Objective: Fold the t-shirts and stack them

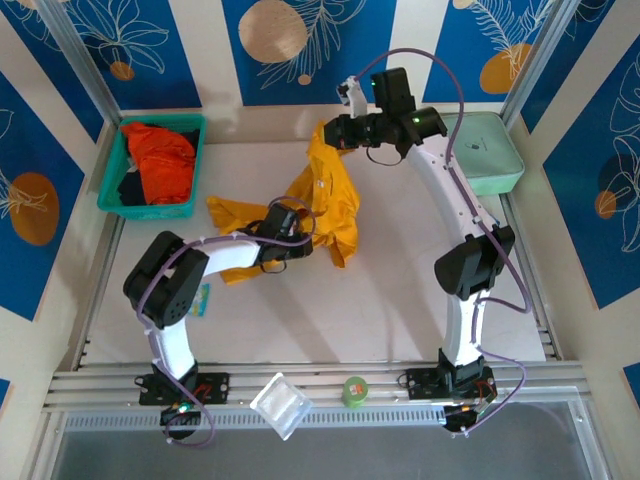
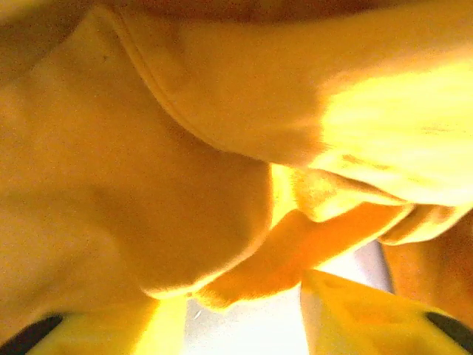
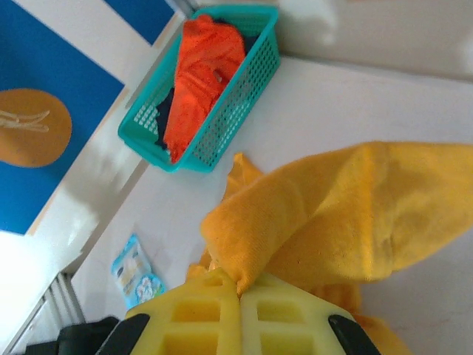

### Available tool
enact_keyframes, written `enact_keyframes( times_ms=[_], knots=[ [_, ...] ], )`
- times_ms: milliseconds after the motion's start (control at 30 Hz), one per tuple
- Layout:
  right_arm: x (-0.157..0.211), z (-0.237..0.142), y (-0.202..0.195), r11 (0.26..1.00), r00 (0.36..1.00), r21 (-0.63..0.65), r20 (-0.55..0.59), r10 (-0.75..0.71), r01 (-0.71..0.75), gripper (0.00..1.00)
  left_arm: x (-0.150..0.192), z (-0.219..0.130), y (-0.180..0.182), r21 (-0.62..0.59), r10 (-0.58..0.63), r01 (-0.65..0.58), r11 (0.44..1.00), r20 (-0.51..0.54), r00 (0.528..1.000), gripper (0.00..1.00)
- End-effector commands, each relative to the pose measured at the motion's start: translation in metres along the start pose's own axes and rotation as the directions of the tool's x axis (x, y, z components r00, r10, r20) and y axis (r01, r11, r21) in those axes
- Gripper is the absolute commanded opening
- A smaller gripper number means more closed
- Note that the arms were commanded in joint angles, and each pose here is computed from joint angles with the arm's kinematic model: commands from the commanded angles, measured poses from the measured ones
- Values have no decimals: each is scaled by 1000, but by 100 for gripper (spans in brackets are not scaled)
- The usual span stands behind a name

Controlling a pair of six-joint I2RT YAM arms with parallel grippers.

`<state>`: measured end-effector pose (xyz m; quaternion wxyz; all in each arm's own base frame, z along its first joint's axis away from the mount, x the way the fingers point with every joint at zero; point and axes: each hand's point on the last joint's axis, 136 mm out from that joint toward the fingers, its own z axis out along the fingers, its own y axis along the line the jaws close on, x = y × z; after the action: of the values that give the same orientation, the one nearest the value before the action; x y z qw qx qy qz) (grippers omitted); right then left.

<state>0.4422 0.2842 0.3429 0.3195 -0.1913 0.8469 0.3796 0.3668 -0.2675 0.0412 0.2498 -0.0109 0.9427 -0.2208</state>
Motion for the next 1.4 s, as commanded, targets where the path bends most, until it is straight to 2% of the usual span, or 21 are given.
enact_keyframes(
  times_ms=[0,67,133,367,500,633,667,733,767,800,867,900,933,1133,1367],
  knots=[
    [22,-15,19,998,999,-69,-46,4,-7,0,-36,-27,-28,66,57,-66,996,123,991,60],
    [32,-20,6,999,999,-13,-32,37,-37,0,-41,-42,-27,43,88,-95,994,142,986,66],
    [40,-26,-16,994,996,55,-20,91,-90,0,-43,-57,-24,15,121,-124,992,149,981,67],
    [69,-49,-143,896,955,333,53,292,-293,0,-22,-95,14,-138,163,-146,980,121,979,67],
    [71,-47,-214,836,936,428,77,344,-343,0,-8,-99,38,-212,169,-147,966,90,981,66],
    [61,-31,-265,807,929,475,68,365,-352,0,0,-91,46,-229,170,-152,961,60,984,62],
    [59,-26,-276,795,925,492,63,374,-355,4,1,-88,48,-238,169,-153,959,50,984,62],
    [58,-19,-289,770,920,529,55,388,-357,30,4,-82,52,-252,165,-151,956,36,986,61],
    [59,-18,-293,753,915,550,54,400,-362,45,5,-79,54,-258,163,-150,954,28,986,60],
    [62,-18,-293,737,907,565,52,417,-372,53,7,-77,56,-265,162,-151,952,22,987,60],
    [69,-19,-283,710,897,591,55,439,-383,61,9,-74,60,-280,160,-149,948,15,987,60],
    [75,-19,-274,698,894,605,55,445,-384,77,10,-75,62,-289,159,-148,946,14,987,60],
    [82,-19,-262,689,893,617,51,447,-380,88,11,-75,64,-299,157,-146,943,13,988,60],
    [137,-7,-192,634,899,704,15,438,-320,96,13,-79,80,-369,164,-152,917,1,987,60],
    [159,31,-181,573,867,746,12,498,-339,96,16,-79,99,-436,133,-128,891,-19,991,58]
  ],
)
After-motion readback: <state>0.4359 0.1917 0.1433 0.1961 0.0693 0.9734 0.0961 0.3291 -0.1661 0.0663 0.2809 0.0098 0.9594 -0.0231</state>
